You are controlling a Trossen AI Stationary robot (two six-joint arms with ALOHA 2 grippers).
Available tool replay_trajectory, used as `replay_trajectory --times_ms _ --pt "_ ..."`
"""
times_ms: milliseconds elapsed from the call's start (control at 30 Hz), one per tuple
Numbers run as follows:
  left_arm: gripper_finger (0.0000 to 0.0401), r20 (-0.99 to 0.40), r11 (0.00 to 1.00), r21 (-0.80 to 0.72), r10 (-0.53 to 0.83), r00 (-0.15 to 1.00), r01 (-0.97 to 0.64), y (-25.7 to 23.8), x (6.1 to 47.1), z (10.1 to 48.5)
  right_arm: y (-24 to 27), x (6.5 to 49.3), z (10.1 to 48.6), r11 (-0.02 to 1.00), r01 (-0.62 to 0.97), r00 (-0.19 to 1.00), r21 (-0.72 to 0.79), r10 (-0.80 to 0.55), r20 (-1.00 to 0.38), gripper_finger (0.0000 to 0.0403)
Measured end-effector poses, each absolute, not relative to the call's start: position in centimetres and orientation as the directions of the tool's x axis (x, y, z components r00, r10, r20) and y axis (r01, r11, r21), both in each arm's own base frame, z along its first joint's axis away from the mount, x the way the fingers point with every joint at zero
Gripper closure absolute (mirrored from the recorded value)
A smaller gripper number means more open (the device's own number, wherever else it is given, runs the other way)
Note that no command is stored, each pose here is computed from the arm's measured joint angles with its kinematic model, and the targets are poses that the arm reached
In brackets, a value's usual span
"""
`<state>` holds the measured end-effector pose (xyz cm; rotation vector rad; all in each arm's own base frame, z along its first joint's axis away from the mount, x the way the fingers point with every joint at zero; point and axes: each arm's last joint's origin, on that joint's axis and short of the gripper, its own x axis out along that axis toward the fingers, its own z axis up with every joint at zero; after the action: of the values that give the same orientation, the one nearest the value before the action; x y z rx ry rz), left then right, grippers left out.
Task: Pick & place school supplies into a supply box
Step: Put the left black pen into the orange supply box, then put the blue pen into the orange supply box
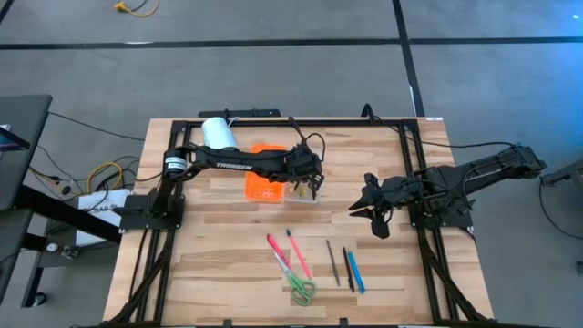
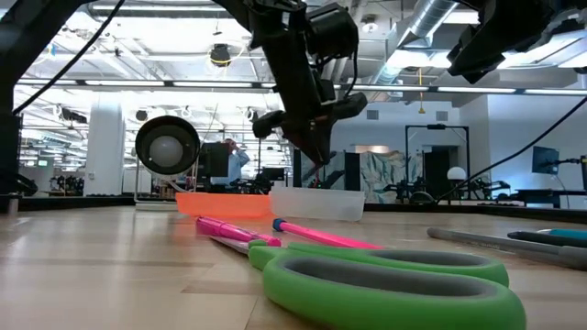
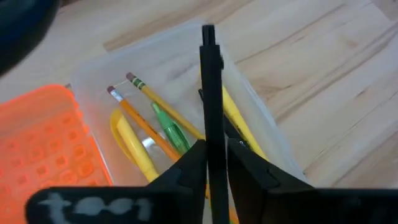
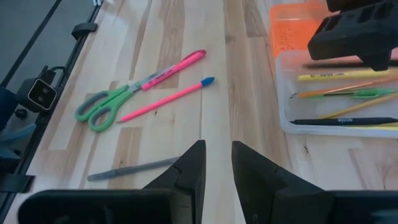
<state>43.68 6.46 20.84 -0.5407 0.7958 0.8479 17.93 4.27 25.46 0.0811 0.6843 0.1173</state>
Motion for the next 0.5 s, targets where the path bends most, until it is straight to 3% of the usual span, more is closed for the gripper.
replay_trajectory --times_ms 333,500 --pt "0.0256 -0.795 0.566 -0.116 0.439 0.418 -0.816 6.4 43.7 20.9 4.3 17.9 25.5 0.991 -0.088 0.769 0.106 0.135 -0.625 0.0332" --pt "0.0238 -0.794 0.658 -0.154 0.361 0.489 -0.737 6.0 44.5 22.2 4.3 17.9 25.5 0.989 -0.07 0.769 0.127 0.135 -0.625 0.0332"
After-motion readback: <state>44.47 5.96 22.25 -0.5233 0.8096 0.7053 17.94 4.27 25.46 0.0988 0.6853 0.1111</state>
